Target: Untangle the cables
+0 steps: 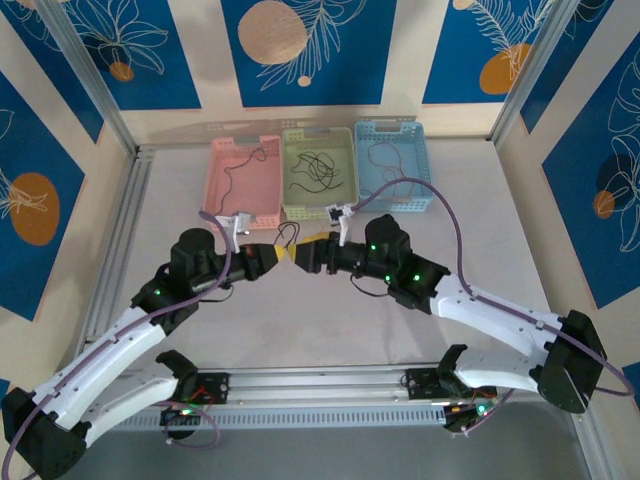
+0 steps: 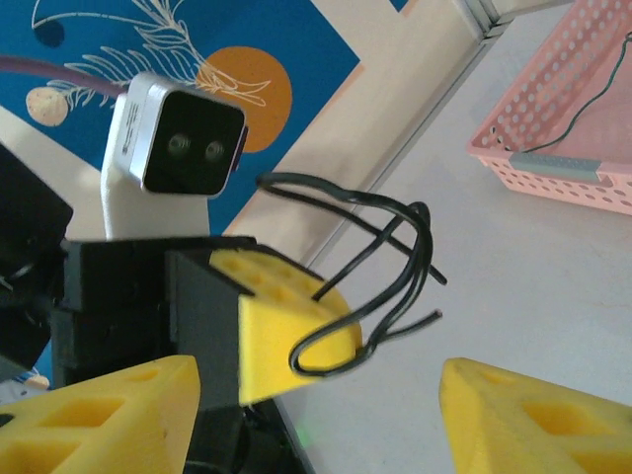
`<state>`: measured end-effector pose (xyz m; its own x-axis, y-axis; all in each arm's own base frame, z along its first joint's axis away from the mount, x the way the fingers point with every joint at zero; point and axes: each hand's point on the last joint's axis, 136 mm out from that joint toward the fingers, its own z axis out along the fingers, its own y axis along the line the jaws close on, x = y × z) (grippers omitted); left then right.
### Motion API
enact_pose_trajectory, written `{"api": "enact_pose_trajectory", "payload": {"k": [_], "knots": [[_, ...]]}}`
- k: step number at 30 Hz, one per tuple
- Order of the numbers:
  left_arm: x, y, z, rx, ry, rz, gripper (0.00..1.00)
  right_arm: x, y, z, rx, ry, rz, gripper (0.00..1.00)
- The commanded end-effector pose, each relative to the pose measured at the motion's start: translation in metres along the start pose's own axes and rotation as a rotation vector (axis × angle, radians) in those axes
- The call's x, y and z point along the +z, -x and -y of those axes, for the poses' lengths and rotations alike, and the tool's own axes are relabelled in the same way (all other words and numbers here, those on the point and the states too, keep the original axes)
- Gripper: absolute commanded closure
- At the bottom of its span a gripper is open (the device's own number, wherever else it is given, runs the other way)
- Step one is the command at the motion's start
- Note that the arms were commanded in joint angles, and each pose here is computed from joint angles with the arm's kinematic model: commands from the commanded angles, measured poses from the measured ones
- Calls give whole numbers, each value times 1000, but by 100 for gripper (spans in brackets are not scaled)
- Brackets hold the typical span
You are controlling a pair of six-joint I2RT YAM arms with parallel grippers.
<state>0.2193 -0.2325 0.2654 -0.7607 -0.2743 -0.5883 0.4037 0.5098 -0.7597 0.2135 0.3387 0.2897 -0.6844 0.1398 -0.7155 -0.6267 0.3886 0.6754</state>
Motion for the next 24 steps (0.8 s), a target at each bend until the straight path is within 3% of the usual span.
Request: {"api": "enact_pose_trajectory", "payload": {"k": [1, 11, 18, 24], "knots": [[-4, 5, 16, 4, -74, 19, 100, 4, 17, -7, 20, 5, 40, 37], [-7, 4, 23, 21, -105, 10, 100, 13, 18, 3, 50, -18, 6, 69], [-14, 1, 18, 62, -57, 5, 100, 4, 19, 18, 45, -94, -16, 100], [-21, 1, 13, 115, 8, -5, 100, -24, 24, 41, -31, -273, 9, 100]]}}
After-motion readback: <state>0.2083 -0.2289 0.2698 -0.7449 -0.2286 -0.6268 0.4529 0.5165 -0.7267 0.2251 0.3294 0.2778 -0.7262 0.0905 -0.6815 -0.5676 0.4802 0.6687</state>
